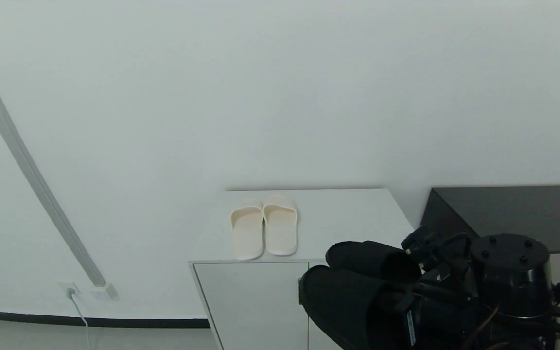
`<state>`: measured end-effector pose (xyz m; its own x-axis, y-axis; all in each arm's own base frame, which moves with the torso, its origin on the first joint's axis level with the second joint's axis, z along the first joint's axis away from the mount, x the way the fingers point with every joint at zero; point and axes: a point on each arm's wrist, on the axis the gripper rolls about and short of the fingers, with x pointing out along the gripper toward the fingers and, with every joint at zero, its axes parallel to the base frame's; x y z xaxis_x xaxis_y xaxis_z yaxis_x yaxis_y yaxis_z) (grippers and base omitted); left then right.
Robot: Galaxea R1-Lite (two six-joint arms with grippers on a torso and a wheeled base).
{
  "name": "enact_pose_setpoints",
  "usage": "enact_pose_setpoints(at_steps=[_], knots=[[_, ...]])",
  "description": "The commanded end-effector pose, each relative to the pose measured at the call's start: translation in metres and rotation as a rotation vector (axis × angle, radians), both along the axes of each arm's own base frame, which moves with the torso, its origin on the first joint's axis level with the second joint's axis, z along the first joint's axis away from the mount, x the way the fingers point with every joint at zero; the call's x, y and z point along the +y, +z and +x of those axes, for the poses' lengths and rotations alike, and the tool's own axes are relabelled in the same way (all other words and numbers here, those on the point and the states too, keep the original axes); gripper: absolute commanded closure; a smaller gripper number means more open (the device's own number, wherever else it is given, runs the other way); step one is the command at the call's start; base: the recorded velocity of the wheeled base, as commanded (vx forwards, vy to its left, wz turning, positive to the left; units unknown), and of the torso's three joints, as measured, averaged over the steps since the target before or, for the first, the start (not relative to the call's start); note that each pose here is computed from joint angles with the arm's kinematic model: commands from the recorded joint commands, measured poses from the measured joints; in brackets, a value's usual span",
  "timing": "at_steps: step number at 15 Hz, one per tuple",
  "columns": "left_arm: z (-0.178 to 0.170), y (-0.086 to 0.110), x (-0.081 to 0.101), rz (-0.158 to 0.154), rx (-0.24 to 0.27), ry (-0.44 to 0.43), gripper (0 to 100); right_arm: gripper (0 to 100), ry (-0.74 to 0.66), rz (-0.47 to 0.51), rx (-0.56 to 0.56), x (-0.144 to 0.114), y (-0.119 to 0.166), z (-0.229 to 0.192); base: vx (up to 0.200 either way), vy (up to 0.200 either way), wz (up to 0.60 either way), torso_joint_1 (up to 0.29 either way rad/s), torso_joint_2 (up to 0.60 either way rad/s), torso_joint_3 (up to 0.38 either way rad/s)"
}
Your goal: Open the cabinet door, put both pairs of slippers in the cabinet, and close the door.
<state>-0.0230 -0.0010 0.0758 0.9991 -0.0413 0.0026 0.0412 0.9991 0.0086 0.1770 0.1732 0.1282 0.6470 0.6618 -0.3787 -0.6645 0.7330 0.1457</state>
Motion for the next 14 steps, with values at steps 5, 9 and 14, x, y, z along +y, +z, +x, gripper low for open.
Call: enact_pose_setpoints(at_steps=[5, 9, 14], knots=[[0.0001, 0.0001, 0.0000, 0.001, 0.001, 0.001, 100, 100, -0.002, -0.006, 0.004, 0.0000, -0.0018, -0.0001, 0.000, 0.000, 0.00, 0.000, 0.00, 0.000], [0.0001, 0.0001, 0.0000, 0.001, 0.001, 0.000, 100, 100, -0.002, -0.009, 0.008, -0.0002, -0.0029, -0.0003, 0.000, 0.000, 0.00, -0.025, 0.06, 0.032], [0.0001, 0.0001, 0.0000, 0.001, 0.001, 0.000, 0, 100, 0.005, -0.042, 0.014, 0.0015, -0.0101, 0.0015, 0.000, 0.000, 0.00, -0.149, 0.33, 0.177]])
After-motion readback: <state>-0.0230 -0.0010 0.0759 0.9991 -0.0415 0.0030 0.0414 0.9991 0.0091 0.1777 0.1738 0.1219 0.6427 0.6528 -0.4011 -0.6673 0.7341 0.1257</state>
